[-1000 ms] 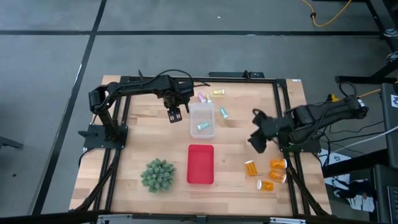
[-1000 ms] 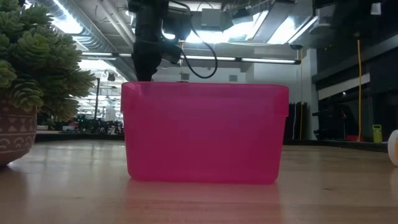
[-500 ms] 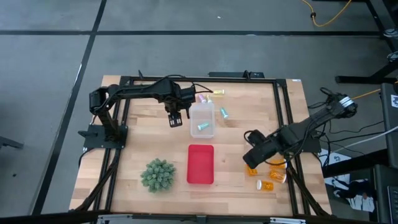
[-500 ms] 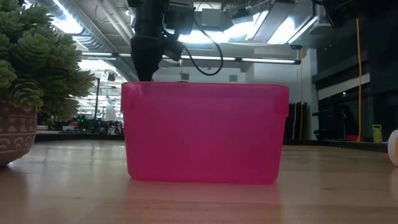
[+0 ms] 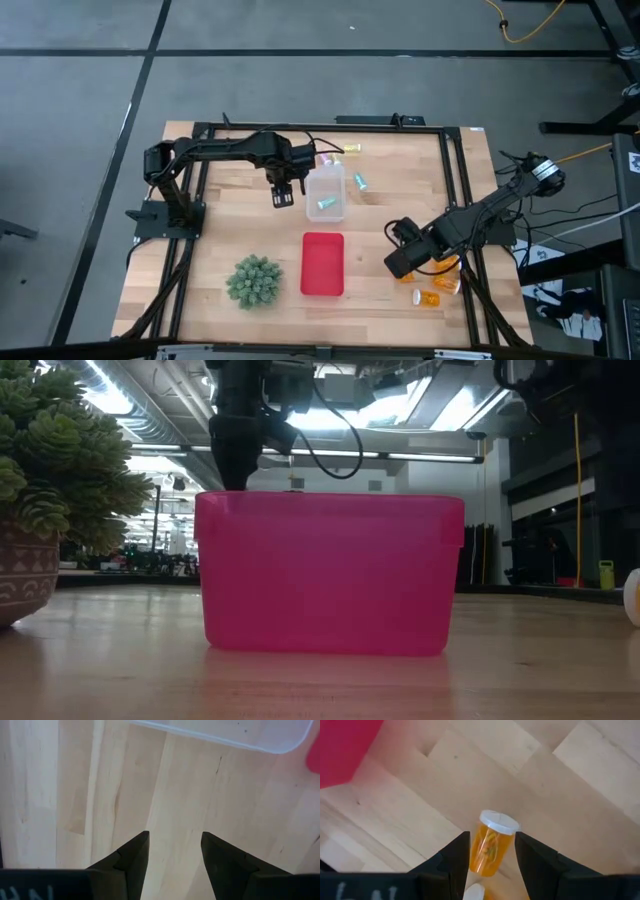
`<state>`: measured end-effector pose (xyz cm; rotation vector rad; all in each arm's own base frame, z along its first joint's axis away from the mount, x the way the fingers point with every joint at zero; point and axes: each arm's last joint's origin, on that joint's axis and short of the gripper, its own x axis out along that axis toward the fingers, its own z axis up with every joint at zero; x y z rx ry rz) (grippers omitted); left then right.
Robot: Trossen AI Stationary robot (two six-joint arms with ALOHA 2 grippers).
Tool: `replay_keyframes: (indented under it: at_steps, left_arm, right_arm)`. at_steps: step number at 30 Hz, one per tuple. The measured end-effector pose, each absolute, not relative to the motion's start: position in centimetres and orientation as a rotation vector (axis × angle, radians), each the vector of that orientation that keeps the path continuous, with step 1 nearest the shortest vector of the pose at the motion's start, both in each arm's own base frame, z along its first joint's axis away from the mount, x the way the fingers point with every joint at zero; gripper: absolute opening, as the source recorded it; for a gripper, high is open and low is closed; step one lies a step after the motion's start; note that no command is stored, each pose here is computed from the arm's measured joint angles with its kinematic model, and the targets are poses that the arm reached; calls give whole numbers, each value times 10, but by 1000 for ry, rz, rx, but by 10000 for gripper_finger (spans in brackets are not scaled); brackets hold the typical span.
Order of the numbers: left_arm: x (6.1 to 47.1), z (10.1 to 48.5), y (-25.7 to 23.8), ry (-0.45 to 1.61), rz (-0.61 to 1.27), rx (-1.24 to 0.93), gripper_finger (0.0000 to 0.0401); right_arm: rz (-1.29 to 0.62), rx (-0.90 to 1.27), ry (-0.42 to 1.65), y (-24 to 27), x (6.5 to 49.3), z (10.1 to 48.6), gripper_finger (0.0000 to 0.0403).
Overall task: Pick and place medicine bottles into bin by pill shape (circle, oval)
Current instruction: Put the top left big orange pill bottle into the red bin
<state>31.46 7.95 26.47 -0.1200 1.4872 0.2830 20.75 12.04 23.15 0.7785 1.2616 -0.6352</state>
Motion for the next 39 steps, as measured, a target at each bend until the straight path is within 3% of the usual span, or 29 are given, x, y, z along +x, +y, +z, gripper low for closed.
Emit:
replay_keyframes:
  at_steps: [5, 15, 22, 39]
  left_arm:
    - [317, 265, 80, 1466, 285, -119, 173]
    - [318, 265, 80, 1446, 290, -121, 173]
    - [319, 265, 81, 1443, 293, -123, 173]
    - [319, 265, 81, 1437, 294, -125, 173]
  right_arm:
    - [-624, 792, 1281, 121, 208, 231, 177]
    - [-647, 776, 1305, 127, 214, 219, 259]
    - [-736, 810, 1434, 142, 214, 198, 257]
    - [-812, 761, 1528, 159, 229, 150, 257]
